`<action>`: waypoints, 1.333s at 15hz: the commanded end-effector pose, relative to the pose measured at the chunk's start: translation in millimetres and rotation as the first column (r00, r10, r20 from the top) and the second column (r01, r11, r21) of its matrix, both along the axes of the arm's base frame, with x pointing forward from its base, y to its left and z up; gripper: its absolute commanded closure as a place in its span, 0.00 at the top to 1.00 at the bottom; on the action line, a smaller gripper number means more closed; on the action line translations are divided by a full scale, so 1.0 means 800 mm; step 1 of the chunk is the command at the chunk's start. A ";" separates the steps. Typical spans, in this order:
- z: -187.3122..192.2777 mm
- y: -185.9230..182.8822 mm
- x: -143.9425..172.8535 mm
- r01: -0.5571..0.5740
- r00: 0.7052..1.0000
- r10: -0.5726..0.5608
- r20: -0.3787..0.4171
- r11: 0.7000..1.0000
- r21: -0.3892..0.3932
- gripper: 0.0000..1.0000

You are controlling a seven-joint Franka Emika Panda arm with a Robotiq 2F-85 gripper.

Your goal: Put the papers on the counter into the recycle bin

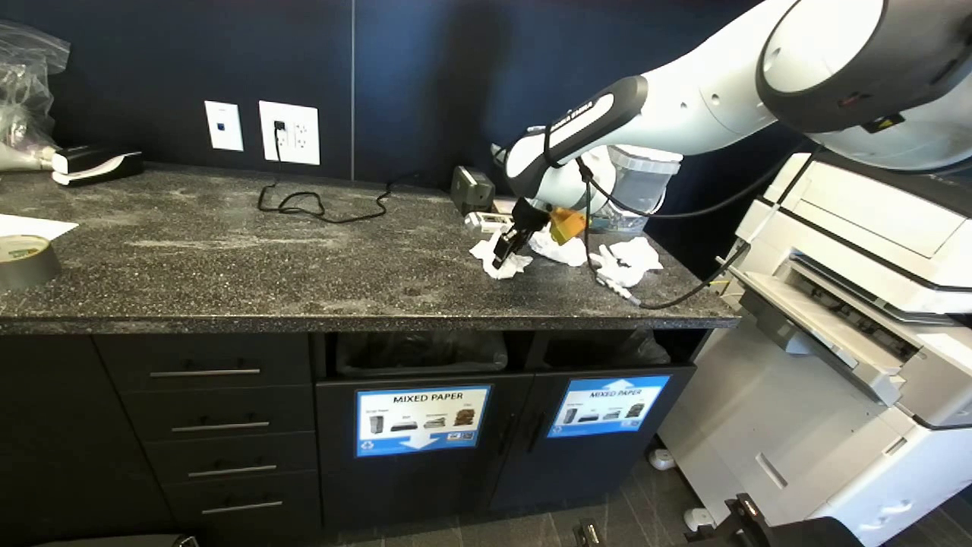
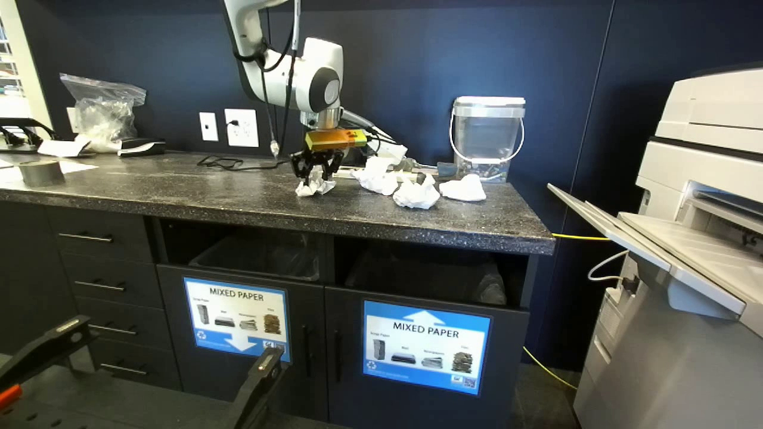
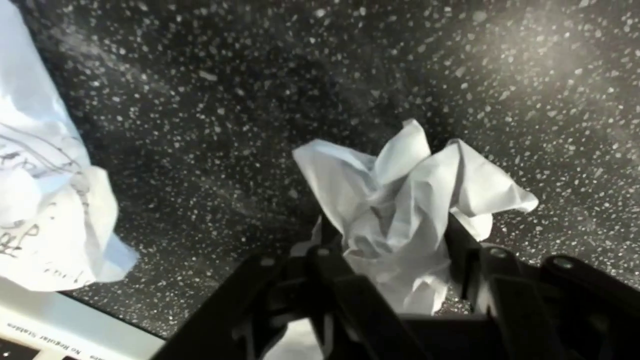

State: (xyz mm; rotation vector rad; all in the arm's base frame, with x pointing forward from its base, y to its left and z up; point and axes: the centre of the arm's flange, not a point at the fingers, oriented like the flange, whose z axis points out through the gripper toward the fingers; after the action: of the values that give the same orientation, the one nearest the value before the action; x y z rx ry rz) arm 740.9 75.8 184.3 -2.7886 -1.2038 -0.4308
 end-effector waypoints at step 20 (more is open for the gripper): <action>0.016 -0.145 -0.159 0.086 0.952 -0.135 -0.276 0.979 -0.185 0.10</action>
State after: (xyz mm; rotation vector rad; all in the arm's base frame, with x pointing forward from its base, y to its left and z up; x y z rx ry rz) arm 667.1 -13.1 189.8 -2.9025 -1.0870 0.1087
